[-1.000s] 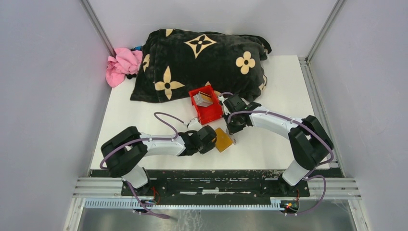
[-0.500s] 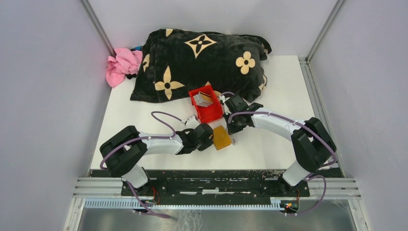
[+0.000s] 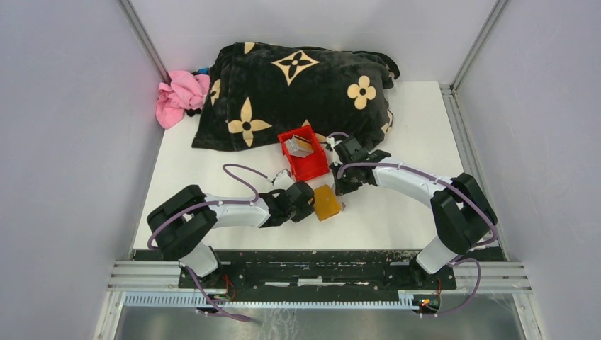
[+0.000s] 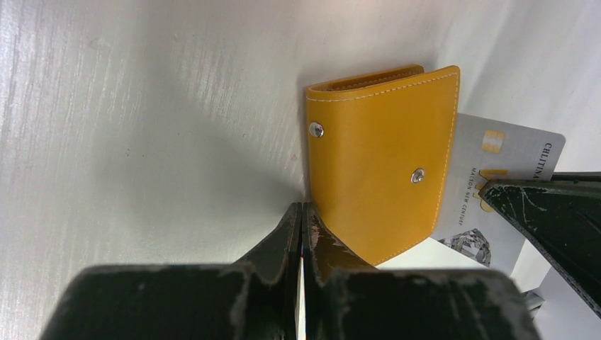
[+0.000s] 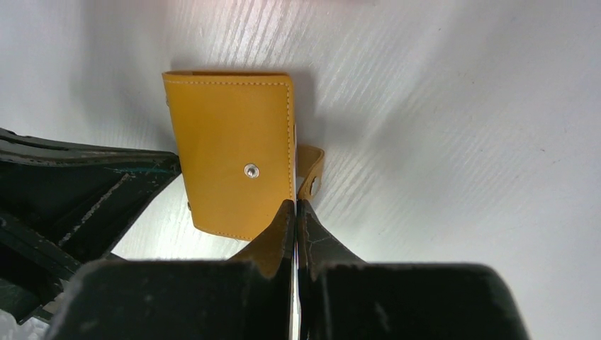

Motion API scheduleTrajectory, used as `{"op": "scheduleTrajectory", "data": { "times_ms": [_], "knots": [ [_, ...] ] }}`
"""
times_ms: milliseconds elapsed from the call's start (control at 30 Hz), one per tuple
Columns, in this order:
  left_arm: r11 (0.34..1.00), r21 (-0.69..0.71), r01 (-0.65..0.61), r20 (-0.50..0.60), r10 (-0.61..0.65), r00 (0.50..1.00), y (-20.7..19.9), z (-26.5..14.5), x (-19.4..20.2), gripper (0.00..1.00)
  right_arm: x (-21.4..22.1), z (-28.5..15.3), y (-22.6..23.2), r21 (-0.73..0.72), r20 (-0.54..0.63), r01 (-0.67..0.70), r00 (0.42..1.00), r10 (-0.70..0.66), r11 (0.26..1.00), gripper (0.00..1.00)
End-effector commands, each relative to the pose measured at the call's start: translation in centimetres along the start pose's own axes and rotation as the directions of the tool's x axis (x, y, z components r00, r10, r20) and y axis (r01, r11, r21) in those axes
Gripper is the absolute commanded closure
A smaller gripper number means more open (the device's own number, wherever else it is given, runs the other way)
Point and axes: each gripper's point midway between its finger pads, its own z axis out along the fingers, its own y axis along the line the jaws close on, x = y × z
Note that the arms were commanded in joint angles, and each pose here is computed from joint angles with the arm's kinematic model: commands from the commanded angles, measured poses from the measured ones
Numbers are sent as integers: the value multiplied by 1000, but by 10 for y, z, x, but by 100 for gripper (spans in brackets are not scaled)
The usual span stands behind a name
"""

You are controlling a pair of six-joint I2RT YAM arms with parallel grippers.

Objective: Put the credit cards into the card holder
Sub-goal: Open the card holder at the center of the board.

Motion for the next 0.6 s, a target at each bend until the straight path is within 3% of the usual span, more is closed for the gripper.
{"op": "scheduleTrajectory", "data": {
  "times_ms": [0, 567],
  "knots": [
    [970, -206, -131, -57, 122, 991, 70, 6, 13, 94, -16, -6, 7, -73, 65, -52, 996, 57, 996, 99],
    [965, -224, -135, -71, 122, 990, 76, 5, 15, 95, -12, 5, -2, -154, 51, -176, 981, 186, 972, 99]
  ]
}}
